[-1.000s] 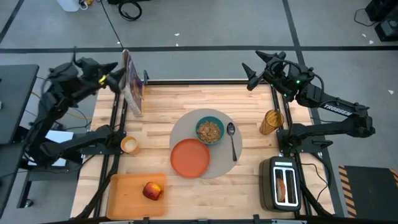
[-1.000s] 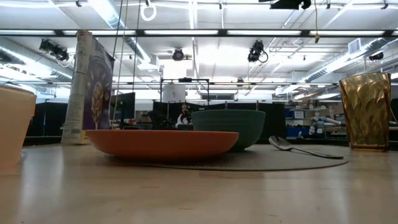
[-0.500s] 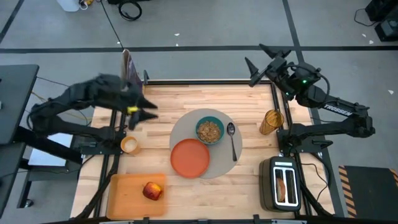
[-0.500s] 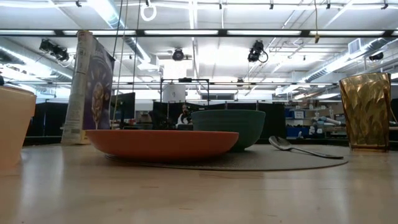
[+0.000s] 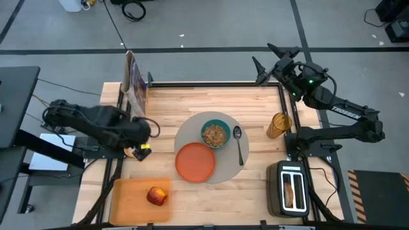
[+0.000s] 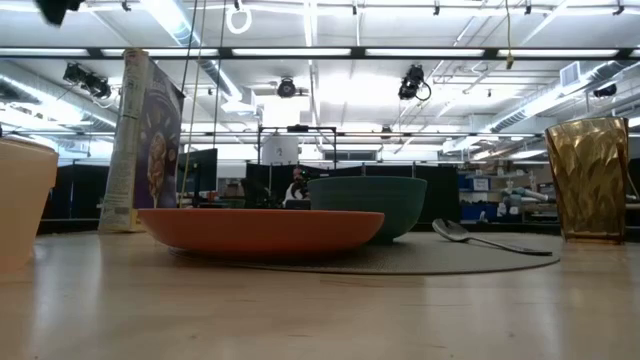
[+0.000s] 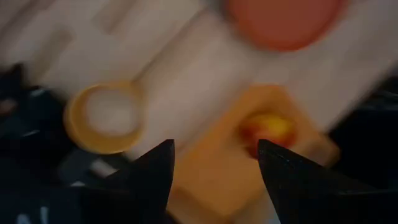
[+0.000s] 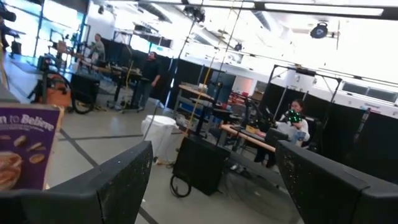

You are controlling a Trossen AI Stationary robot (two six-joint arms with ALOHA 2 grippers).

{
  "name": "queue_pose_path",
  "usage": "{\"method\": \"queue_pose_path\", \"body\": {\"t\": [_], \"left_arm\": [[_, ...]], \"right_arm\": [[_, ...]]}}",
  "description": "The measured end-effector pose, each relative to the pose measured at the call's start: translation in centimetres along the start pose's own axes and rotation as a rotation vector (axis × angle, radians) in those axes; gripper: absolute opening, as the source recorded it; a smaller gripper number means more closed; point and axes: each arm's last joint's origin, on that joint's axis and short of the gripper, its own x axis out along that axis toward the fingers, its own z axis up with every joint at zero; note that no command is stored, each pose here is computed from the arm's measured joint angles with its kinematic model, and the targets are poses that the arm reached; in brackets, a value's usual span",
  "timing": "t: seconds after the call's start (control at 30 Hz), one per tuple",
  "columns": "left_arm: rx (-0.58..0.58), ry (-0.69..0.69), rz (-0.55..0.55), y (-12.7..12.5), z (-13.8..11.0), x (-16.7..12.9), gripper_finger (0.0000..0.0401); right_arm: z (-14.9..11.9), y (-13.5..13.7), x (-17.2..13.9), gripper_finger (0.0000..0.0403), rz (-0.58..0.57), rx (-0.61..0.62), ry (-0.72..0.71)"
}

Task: Arrange a breakfast setting
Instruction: Put the yellow cup of milk on the placemat on top of the bowl

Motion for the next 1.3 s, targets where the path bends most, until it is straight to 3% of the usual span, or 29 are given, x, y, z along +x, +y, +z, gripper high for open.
{"method": "queue_pose_path", "body": {"t": [0.27, 0.47, 1.0, 1.3], "left_arm": [[-0.075, 0.112, 0.262, 0.9, -0.1, 6.4, 0.0208], [-0.110, 0.155, 0.254, 2.4, -0.2, 10.8, 0.0178], [-0.064, 0.170, 0.318, 4.2, -0.9, 14.0, 0.0164], [-0.033, 0.153, 0.286, 4.0, -0.8, 14.4, 0.0059]], "right_arm": [[-1.0, 0.9, 1.3, 0.0347, 0.033, -0.024, 0.038], [-1.8, 1.8, 2.2, 0.0347, 0.051, -0.042, 0.074], [-2.3, 2.2, 2.8, 0.0347, 0.055, -0.047, 0.094], [-2.2, 2.7, 2.7, 0.0347, 0.163, 0.102, 0.074]]}}
